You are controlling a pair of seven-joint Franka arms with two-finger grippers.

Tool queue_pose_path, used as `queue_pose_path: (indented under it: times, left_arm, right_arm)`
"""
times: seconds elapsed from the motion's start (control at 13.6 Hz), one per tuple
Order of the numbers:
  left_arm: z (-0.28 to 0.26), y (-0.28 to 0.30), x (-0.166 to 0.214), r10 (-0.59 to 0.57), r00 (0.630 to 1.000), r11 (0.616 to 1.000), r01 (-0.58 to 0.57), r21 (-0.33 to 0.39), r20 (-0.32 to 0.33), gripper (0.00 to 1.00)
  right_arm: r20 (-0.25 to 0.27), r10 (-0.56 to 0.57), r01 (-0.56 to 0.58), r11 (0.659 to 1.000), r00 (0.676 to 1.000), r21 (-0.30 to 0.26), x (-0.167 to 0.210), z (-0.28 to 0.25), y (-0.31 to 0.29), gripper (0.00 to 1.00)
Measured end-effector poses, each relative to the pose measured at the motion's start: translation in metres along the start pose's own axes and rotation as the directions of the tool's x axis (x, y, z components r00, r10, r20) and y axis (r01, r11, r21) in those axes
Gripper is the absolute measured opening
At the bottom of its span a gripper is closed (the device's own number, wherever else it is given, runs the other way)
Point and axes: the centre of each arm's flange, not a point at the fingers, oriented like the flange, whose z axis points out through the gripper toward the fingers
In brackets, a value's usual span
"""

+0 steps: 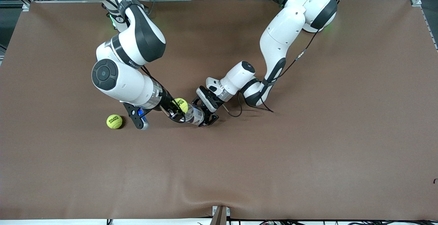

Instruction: Insert tennis ball vertically with right arm

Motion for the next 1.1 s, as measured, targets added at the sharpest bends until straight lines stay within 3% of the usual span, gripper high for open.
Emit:
queue_pose_path:
  times: [0.66, 0.96, 1.1]
  left_arm:
    - [0.000, 0.000, -0.002, 0.004, 1.000, 1.000, -0.004, -0.002, 0.000, 0.83]
    - [0.000, 0.000, -0.002, 0.004, 1.000, 1.000, -0.004, -0.001, 0.001, 0.83]
    - [0.000, 0.000, -0.002, 0.004, 1.000, 1.000, -0.004, -0.001, 0.001, 0.83]
  right_arm:
    - [-0.037, -0.055, 0.053, 0.996, 0.998, -0.068, -0.021, 0.048, -0.007, 0.68]
    - [-0.045, -0.042, 0.039, 0.997, 0.998, -0.063, -0.011, 0.033, -0.007, 1.00]
    - [-0.033, -0.010, 0.007, 0.995, 0.999, -0.098, 0.014, 0.004, 0.000, 1.00]
